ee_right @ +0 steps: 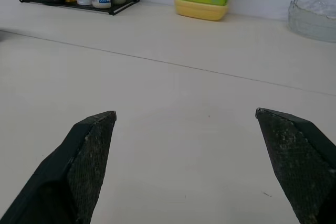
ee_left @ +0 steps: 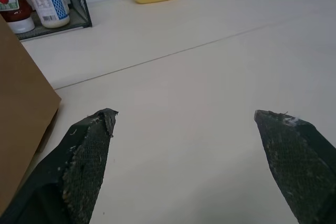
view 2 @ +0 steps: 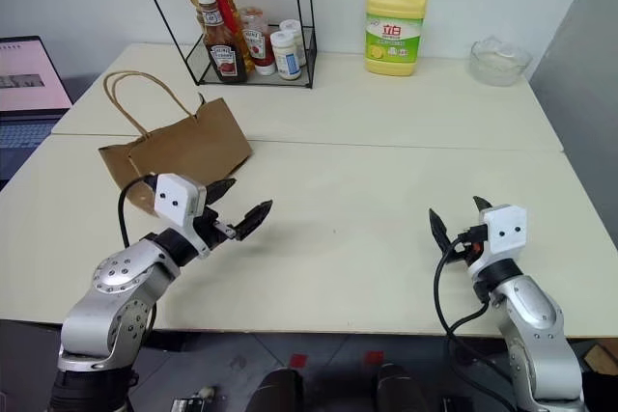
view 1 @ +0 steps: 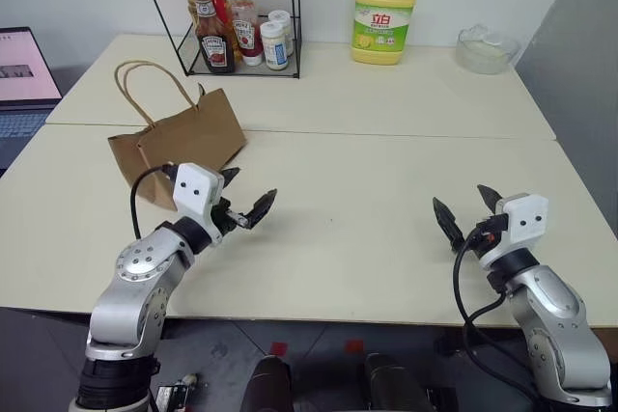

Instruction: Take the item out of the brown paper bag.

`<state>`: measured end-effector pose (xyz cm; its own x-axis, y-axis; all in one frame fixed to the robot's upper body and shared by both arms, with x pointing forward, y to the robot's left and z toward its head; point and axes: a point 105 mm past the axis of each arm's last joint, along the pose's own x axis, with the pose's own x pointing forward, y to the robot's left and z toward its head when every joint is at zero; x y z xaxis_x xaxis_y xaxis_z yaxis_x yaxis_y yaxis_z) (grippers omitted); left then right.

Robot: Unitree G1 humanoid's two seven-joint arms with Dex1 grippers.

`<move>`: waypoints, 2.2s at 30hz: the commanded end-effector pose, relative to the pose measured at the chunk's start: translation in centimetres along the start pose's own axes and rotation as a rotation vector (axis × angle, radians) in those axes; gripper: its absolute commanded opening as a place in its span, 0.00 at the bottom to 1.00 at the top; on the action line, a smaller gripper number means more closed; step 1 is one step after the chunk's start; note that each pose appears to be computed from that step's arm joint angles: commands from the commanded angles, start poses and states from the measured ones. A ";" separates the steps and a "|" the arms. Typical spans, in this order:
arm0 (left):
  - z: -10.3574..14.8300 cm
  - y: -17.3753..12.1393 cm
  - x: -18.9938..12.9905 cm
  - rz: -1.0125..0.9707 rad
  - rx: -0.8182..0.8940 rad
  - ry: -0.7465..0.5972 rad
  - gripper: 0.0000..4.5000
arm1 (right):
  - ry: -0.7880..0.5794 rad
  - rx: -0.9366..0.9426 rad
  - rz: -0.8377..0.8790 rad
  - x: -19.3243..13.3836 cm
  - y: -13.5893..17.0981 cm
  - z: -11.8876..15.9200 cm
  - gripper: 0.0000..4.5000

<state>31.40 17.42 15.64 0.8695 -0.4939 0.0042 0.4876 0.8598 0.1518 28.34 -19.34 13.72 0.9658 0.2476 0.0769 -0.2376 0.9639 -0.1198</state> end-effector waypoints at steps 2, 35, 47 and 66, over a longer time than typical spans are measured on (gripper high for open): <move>1.4 -0.3 0.1 -0.016 0.033 -0.046 1.00 | -0.037 -0.009 -0.010 -0.3 -0.4 0.4 0.99; 2.0 2.1 -2.3 0.144 0.042 -0.061 1.00 | -0.116 -0.064 0.380 2.1 4.6 4.4 0.99; 5.1 4.1 -5.8 0.292 -0.009 -0.081 1.00 | -0.119 -0.124 1.003 2.6 10.4 10.0 0.99; 9.6 12.4 -6.6 0.372 -0.013 0.084 1.00 | -0.179 -0.151 1.075 3.8 11.0 11.6 0.99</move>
<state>30.68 29.75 26.27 0.9904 -0.1365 -0.0236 0.1383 0.9846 0.1074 28.90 -7.10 22.89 0.2556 0.9666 -0.0205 -0.9310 0.2404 -0.2748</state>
